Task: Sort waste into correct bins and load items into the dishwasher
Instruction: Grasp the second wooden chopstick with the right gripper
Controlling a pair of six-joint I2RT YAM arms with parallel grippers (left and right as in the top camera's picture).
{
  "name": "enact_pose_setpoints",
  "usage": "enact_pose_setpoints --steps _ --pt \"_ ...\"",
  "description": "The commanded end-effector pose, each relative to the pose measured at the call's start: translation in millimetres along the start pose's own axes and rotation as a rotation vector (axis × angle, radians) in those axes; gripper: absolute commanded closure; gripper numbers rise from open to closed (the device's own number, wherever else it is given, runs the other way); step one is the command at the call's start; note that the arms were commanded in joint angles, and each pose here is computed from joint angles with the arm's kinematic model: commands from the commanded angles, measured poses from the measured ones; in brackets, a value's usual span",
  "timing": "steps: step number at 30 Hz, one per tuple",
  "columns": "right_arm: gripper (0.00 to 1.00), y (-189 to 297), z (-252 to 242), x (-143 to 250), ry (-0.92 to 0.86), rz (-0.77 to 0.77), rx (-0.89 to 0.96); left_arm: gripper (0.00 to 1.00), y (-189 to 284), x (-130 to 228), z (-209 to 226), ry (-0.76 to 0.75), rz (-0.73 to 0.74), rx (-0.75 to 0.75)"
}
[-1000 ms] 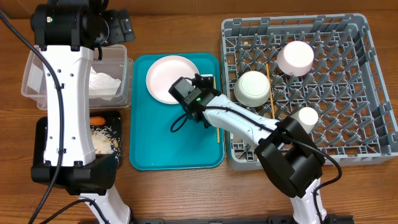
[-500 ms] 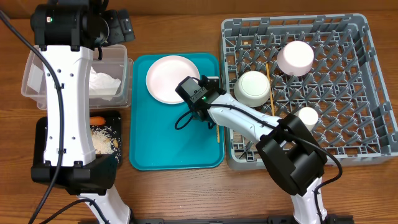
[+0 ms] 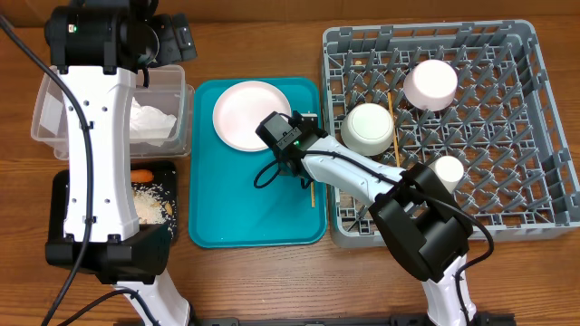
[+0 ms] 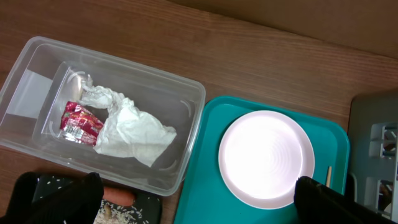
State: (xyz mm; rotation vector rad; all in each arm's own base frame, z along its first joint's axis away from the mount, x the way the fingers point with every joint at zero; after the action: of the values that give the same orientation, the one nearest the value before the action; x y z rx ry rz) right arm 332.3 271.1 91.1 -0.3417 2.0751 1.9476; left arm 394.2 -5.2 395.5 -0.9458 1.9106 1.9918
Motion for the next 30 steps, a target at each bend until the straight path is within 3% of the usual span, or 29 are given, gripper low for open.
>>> enact_pose_setpoints --steps 1,5,11,17,25,30 --pt "0.51 -14.5 1.0 10.4 0.011 0.07 -0.004 0.0 9.4 -2.2 1.7 0.022 -0.029 -0.001" --pt "0.73 -14.5 1.7 11.1 0.011 0.079 -0.013 0.0 9.4 -2.2 1.7 0.022 -0.029 -0.001" --pt "0.96 -14.4 0.9 12.0 0.013 0.084 -0.008 0.0 9.4 -2.2 1.7 0.022 -0.029 -0.001" --pt "0.96 4.5 4.3 -0.8 0.018 0.075 -0.011 0.0 9.4 -2.2 1.7 0.022 -0.029 -0.001" --pt "0.96 83.3 4.8 -39.6 0.043 -0.046 -0.12 0.0 9.4 -2.2 1.7 0.022 -0.029 -0.001" --pt "0.96 135.2 -28.3 -57.7 0.029 -0.121 -0.16 0.0 9.4 -2.2 1.7 0.022 -0.029 -0.001"
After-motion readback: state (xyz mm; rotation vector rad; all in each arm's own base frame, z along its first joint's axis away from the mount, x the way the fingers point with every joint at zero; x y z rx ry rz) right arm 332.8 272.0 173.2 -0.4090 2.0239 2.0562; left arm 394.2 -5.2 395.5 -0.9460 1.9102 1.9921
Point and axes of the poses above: each gripper's point midway between its finger pads, its own y axis back along the fingers, its own z axis along the line the jaws close on, x = y × z, the point moved 9 cm from there along y, back along the fingers, and after that the axes turned 1 degree about y, right-handed, at the moved point
